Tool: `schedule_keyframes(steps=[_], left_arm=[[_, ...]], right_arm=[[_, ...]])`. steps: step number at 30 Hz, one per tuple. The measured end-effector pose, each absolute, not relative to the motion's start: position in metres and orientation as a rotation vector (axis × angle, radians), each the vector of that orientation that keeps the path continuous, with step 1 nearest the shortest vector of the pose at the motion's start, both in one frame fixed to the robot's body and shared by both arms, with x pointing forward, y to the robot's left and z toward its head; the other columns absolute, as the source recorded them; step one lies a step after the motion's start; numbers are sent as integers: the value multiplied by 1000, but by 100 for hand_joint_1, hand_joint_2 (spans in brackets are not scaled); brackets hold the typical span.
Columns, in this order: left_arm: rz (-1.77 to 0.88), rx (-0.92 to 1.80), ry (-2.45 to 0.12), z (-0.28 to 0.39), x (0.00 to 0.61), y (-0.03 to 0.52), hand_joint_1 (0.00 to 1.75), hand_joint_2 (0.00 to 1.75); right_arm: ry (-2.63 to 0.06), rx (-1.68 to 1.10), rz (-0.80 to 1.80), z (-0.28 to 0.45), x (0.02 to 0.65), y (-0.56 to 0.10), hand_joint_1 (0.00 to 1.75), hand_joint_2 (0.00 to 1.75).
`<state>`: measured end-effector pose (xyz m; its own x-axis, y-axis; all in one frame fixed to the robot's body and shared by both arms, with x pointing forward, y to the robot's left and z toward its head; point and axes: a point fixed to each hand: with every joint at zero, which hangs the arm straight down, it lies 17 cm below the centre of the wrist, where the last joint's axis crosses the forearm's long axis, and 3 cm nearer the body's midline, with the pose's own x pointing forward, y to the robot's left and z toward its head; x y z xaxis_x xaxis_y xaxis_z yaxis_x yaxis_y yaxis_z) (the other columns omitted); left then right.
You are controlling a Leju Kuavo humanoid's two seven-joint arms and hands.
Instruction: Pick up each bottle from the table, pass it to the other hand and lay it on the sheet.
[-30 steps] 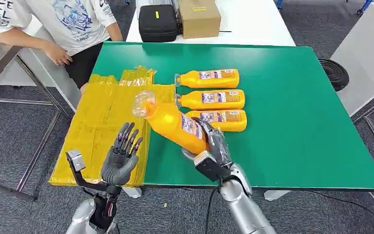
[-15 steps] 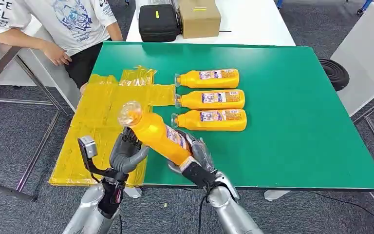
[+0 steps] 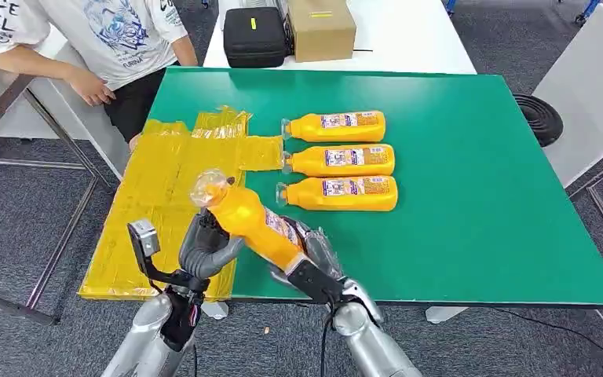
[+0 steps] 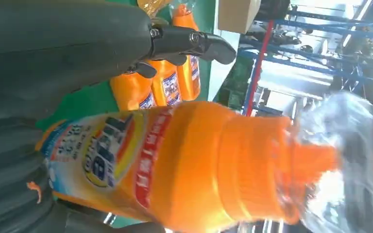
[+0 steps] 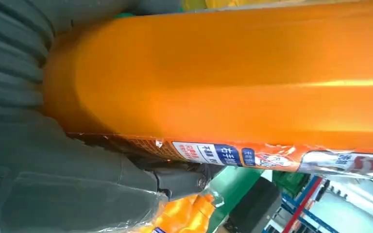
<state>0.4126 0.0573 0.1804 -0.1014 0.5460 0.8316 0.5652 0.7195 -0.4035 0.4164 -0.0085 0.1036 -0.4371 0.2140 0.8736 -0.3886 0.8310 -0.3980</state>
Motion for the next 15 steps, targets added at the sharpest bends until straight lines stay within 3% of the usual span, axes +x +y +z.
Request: schedule_keyframes(steps=[15], left_arm=[[-102,-824,-1812,185,409,51,0,175]], right_arm=[[-1872,102,682,98,422,-12,175,175]])
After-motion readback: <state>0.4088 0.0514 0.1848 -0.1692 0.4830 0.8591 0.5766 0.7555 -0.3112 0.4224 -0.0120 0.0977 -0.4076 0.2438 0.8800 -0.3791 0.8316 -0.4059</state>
